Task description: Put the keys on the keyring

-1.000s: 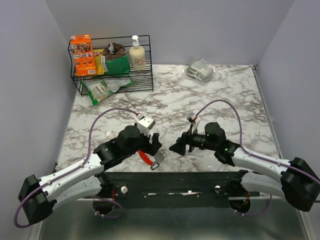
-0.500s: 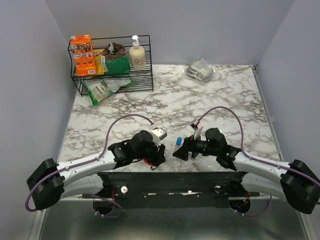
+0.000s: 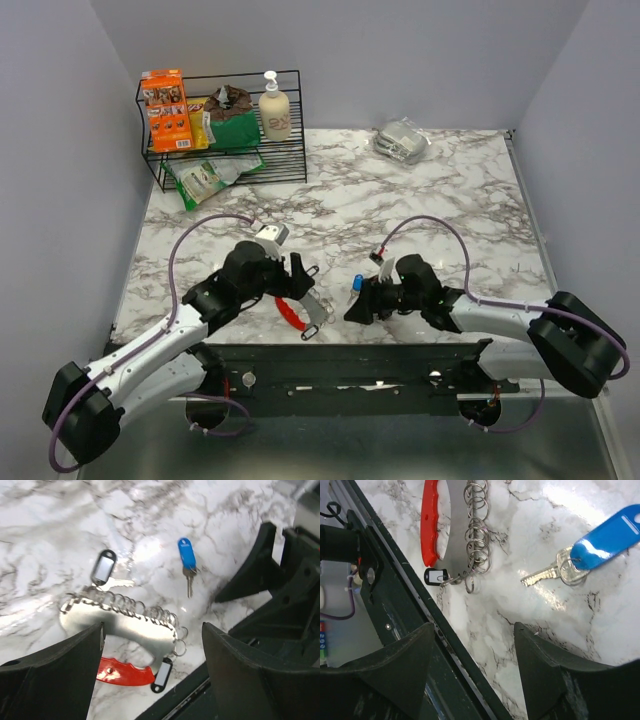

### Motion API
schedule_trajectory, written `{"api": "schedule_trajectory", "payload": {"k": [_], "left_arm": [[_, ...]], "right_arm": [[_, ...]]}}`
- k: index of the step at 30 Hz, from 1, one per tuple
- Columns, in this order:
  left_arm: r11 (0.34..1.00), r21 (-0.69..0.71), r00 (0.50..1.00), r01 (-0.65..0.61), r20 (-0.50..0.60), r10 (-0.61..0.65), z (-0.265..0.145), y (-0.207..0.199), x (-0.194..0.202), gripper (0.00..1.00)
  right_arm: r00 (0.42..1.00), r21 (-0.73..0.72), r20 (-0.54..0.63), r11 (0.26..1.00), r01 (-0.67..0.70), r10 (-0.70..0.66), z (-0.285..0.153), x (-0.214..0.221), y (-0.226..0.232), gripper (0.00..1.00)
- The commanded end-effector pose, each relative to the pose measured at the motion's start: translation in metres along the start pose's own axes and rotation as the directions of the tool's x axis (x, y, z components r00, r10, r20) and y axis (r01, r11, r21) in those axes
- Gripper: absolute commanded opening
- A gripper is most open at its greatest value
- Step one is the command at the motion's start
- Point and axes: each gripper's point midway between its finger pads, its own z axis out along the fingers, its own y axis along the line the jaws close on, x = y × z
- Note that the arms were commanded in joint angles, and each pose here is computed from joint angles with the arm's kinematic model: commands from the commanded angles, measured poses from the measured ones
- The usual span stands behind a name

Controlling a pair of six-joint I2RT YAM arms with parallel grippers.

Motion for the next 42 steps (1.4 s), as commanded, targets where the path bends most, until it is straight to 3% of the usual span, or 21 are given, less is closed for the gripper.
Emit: {"api": "schedule_trajectory", "payload": {"k": [1, 13, 23, 30, 38, 41, 42], "left_arm": [[0.995, 0.028, 0.995, 0.097, -0.029, -0.096, 0.0, 0.013, 0.001, 0.87], [0.988, 0.087, 0.992, 0.127, -0.033, -0.125, 0.004, 0.012, -0.007, 0.87], [0.988, 0.058, 0.99, 0.141, -0.008, -0.141, -0.002, 0.017, -0.009, 0.87], [0.984, 0.001, 0.984, 0.178, -0.024, -0.178, 0.002, 0.029, 0.005, 0.86], [0.979, -0.067, 0.979, 0.194, -0.056, -0.198, 0.008, 0.043, 0.018, 0.86], [0.973, -0.107, 0.973, 0.202, -0.09, -0.212, 0.012, 0.052, 0.028, 0.84], [0.972, -0.12, 0.971, 0.203, -0.104, -0.216, 0.014, 0.054, 0.032, 0.84]], "right_arm": [[1.0, -0.094, -0.001, 0.995, 0.015, -0.015, 0.011, -0.014, 0.02, 0.69], [0.991, -0.091, -0.128, 0.995, -0.044, 0.032, 0.045, 0.002, 0.021, 0.46], [0.985, -0.039, -0.168, 0.998, -0.047, 0.04, 0.061, 0.008, 0.019, 0.41], [0.989, -0.066, -0.149, 0.997, -0.031, 0.021, 0.061, 0.001, 0.025, 0.11], [0.988, -0.109, -0.143, 0.993, 0.049, -0.064, 0.062, -0.003, 0.043, 0.06], [0.985, -0.14, -0.14, 0.987, 0.084, -0.104, 0.066, -0.002, 0.054, 0.08], [0.983, -0.152, -0.145, 0.984, 0.091, -0.113, 0.067, 0.001, 0.057, 0.13]]}}
